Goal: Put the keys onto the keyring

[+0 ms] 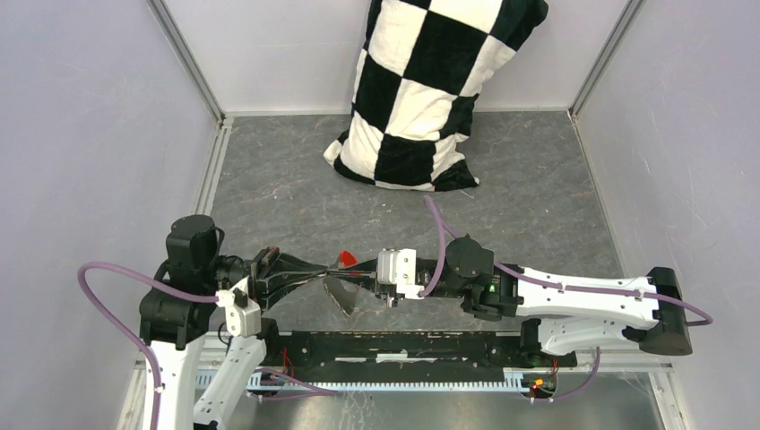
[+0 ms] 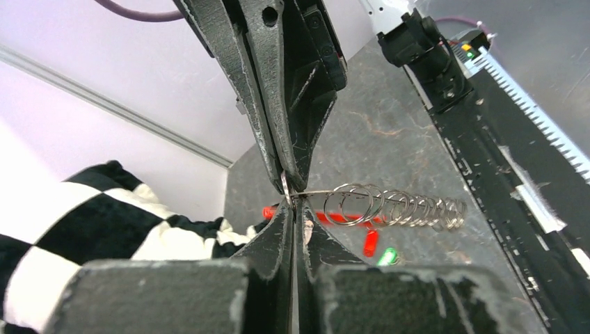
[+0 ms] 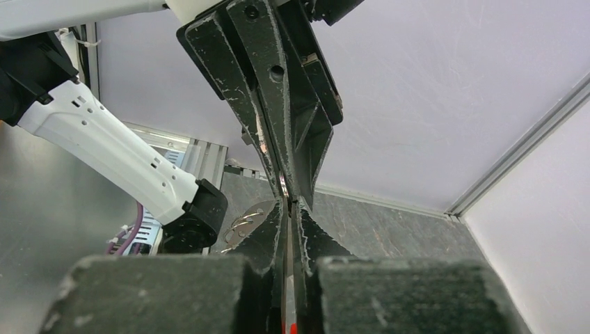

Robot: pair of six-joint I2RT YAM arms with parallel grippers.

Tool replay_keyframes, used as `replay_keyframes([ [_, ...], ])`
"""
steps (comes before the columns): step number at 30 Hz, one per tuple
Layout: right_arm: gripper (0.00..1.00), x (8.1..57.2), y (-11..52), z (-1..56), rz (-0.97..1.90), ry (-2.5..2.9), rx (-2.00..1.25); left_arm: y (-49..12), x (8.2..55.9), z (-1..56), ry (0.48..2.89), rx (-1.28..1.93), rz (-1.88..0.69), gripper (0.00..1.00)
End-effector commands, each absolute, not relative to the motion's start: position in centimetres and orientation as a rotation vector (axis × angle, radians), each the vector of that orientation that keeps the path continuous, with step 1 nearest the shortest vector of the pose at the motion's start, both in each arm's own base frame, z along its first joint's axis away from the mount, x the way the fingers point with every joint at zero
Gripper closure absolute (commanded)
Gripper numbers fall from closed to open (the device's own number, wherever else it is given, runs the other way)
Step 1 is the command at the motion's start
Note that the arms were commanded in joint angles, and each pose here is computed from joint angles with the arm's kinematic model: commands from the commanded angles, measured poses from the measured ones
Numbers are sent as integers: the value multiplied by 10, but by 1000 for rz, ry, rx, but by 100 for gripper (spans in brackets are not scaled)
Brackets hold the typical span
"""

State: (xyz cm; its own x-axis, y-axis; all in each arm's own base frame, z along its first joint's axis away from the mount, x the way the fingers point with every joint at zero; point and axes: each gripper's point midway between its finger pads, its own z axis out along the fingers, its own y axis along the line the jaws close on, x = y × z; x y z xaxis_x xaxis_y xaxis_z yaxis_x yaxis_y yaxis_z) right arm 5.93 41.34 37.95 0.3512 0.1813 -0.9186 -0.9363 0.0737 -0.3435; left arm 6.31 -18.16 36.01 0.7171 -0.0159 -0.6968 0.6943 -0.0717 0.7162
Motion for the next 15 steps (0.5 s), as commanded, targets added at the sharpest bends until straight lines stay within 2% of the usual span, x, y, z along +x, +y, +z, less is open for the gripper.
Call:
replay_keyframes([
  [1, 99, 65, 402, 422, 956, 746, -1106, -183, 65, 369, 403, 1578, -498, 98],
  [8, 99, 61, 399, 423, 951, 736, -1138, -183, 64, 368, 466, 1566, -565, 97],
  [12, 99, 71, 406, 414, 884, 841, -1202, -180, 74, 353, 654, 1548, -621, 66],
  [14, 99, 78, 406, 409, 842, 898, -1232, -177, 80, 346, 776, 1527, -642, 43],
  [15, 99, 82, 404, 406, 818, 929, -1240, -175, 82, 344, 821, 1518, -643, 39],
])
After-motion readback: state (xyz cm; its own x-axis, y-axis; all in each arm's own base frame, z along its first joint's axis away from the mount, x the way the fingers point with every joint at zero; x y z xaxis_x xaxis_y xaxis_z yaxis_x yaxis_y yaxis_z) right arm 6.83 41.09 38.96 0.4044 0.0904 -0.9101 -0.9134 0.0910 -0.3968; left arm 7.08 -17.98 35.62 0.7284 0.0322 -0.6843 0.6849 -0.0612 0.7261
